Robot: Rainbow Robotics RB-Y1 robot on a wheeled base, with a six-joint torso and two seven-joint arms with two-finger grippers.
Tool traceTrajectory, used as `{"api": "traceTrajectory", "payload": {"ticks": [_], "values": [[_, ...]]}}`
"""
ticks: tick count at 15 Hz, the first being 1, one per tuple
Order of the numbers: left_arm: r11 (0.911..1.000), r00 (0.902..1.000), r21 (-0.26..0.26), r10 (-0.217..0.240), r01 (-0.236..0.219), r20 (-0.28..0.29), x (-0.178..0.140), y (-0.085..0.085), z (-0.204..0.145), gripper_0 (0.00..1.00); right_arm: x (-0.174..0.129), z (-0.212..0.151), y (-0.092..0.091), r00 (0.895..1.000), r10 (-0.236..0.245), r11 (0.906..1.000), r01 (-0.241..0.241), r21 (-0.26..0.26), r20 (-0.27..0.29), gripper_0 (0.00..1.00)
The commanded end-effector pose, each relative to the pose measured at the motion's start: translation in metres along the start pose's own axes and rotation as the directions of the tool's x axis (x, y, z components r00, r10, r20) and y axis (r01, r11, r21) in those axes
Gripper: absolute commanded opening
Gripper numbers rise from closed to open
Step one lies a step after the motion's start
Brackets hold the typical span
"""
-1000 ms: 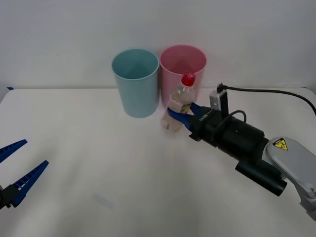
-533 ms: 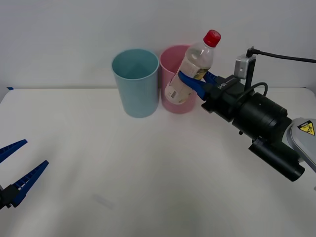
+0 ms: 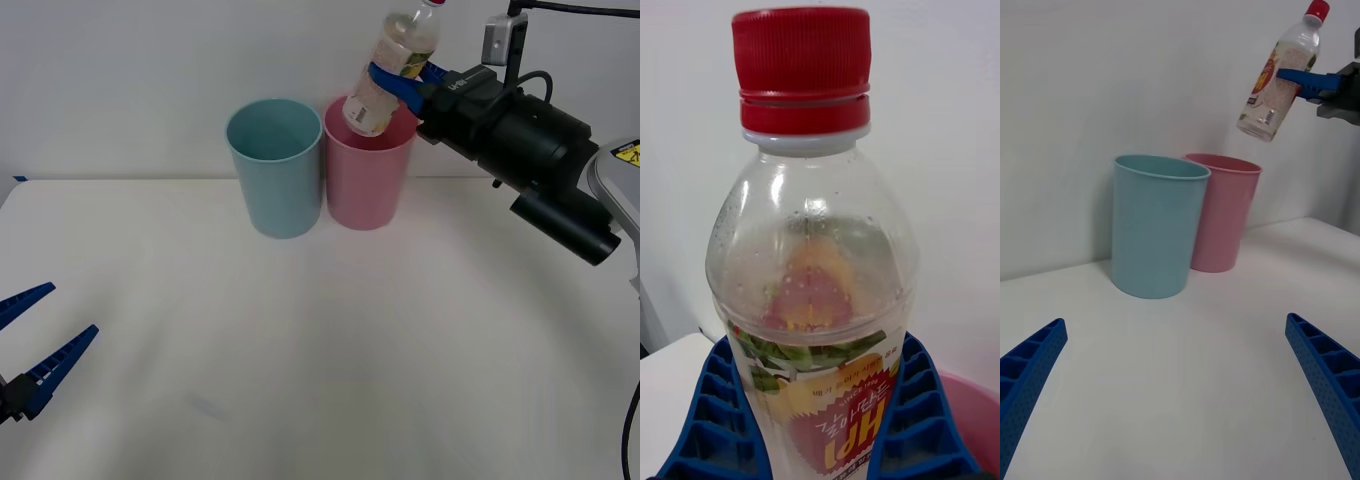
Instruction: Grasp the object on the table and drop it into the matching bin: aluminum can to the light blue bin, PET bottle to the pink bin.
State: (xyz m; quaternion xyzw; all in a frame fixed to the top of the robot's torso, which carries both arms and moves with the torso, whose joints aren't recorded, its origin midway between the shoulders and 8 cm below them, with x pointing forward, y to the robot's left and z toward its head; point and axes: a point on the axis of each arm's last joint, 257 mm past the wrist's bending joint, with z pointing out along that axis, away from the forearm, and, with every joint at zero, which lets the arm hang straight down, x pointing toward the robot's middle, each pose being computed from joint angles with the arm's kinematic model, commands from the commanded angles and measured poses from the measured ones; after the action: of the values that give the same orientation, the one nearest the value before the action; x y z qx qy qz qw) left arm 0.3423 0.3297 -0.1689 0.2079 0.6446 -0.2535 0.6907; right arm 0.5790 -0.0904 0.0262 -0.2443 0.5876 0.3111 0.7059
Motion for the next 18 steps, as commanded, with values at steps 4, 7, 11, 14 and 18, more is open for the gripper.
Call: {"api": "traceTrajectory", "payload": {"ticks": [4,7,11,14,18], "values": [[1.0000,1.0000,0.000,0.000,0.000,0.000,0.000,0.000,0.000,1.00,0.004,0.034,-0.047,0.996,-0.050,0.9975,0.053,0.046,-0.067,0.00],[1.0000,1.0000,0.000,0.000,0.000,0.000,0.000,0.000,0.000,1.00,0.016,0.044,-0.061,0.992,-0.070,0.9944,0.077,0.072,-0.101,0.00],[1.0000,1.0000,0.000,0.000,0.000,0.000,0.000,0.000,0.000,1.00,0.019,0.046,-0.060,0.991,-0.075,0.9943,0.083,0.068,-0.108,0.31],[1.0000,1.0000,0.000,0.000,0.000,0.000,0.000,0.000,0.000,1.00,0.018,0.046,-0.056,0.991,-0.082,0.9944,0.088,0.058,-0.108,1.00],[1.0000,1.0000,0.000,0.000,0.000,0.000,0.000,0.000,0.000,1.00,0.017,0.045,-0.047,0.993,-0.072,0.9965,0.076,0.035,-0.096,1.00]]}}
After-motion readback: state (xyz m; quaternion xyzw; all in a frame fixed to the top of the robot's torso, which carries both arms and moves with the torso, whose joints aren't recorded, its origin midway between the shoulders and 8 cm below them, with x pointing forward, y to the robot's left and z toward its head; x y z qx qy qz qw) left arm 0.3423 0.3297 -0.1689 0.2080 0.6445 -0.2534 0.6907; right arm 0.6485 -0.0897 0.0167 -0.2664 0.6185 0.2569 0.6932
